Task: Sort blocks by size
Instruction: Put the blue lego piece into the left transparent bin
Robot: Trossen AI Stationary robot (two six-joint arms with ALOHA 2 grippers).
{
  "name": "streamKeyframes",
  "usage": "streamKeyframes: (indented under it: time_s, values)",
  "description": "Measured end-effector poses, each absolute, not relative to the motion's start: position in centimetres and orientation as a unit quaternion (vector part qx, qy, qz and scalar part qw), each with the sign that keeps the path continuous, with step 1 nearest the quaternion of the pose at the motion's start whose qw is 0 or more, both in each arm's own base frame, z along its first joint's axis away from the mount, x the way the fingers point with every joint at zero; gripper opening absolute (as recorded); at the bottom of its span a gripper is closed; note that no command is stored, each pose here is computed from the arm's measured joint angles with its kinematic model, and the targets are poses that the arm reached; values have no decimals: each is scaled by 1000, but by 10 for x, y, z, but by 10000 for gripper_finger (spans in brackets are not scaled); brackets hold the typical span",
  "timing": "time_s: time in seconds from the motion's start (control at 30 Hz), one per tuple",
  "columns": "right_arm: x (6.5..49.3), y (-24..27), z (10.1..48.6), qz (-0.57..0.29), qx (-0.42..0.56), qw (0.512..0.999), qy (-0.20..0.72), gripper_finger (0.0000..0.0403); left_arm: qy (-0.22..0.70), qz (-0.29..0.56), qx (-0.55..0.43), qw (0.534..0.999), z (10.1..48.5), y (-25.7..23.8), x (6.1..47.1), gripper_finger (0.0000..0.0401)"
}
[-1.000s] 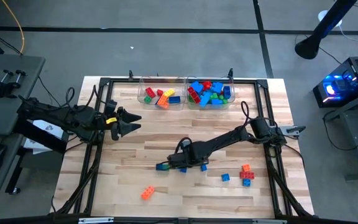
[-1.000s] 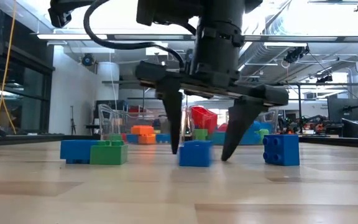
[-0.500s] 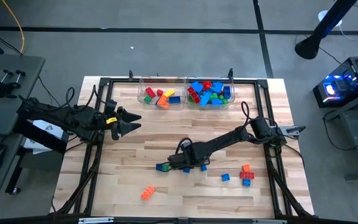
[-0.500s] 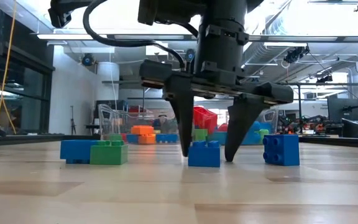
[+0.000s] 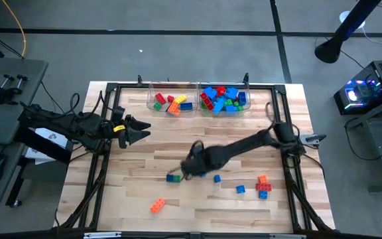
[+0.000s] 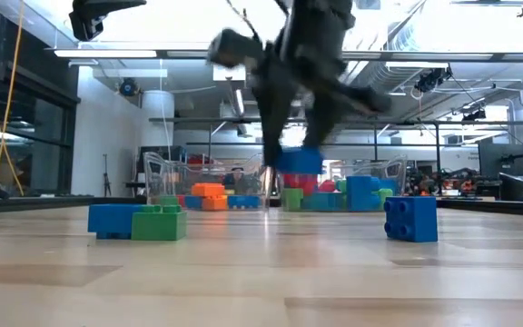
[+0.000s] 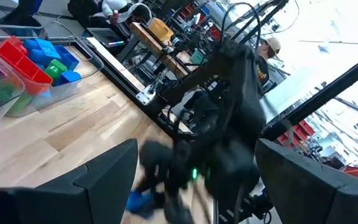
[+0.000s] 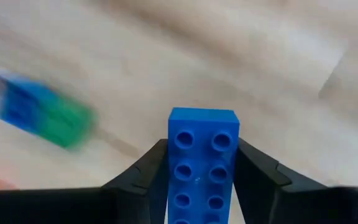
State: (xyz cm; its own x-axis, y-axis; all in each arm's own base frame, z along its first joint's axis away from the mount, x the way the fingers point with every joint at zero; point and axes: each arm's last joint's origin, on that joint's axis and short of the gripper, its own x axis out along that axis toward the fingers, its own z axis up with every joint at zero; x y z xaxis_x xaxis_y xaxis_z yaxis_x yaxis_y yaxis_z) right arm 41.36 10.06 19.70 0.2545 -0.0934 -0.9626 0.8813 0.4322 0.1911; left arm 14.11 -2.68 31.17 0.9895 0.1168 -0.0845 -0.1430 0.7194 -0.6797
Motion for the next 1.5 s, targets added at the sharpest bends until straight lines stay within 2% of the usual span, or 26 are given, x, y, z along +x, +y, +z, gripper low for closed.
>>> streamKeyframes:
  time_s: [0.17, 0.4, 0.5, 0.63, 0.77, 0.8, 0.97, 1.07, 1.2, 1.33, 1.43, 1.5]
  values:
    - [416, 49, 241, -370, 359, 755, 404, 135, 16, 71, -376, 924, 312, -27, 141, 310]
    - [451, -45, 263, -306, 347, 847, 260, 135, -10, 90, -379, 921, 315, -25, 141, 310]
    - [451, -87, 266, -328, 355, 848, 218, 135, -29, 90, -375, 922, 319, -25, 141, 310]
    - [439, -133, 264, -377, 360, 828, 208, 135, -46, 92, -369, 924, 322, -24, 141, 310]
    - [430, -160, 263, -397, 356, 820, 208, 138, -57, 98, -370, 922, 324, -24, 141, 310]
    - [428, -163, 262, -399, 357, 818, 208, 152, -58, 97, -370, 922, 324, -24, 141, 310]
    - [425, -170, 262, -399, 365, 815, 209, 282, -60, 97, -373, 921, 324, -24, 141, 310]
    - [425, -170, 264, -365, 361, 829, 224, 333, -60, 97, -374, 921, 324, -24, 141, 310]
    - [418, -159, 283, -309, 332, 855, 250, 353, -55, 83, -375, 922, 324, -25, 141, 310]
    - [396, -113, 312, -220, 261, 876, 341, 356, -42, 57, -374, 925, 324, -26, 141, 310]
    - [378, -63, 321, -183, 235, 855, 425, 356, -37, 58, -366, 928, 323, -27, 143, 310]
    - [367, -26, 320, -180, 244, 823, 481, 356, -33, 60, -360, 931, 322, -27, 144, 310]
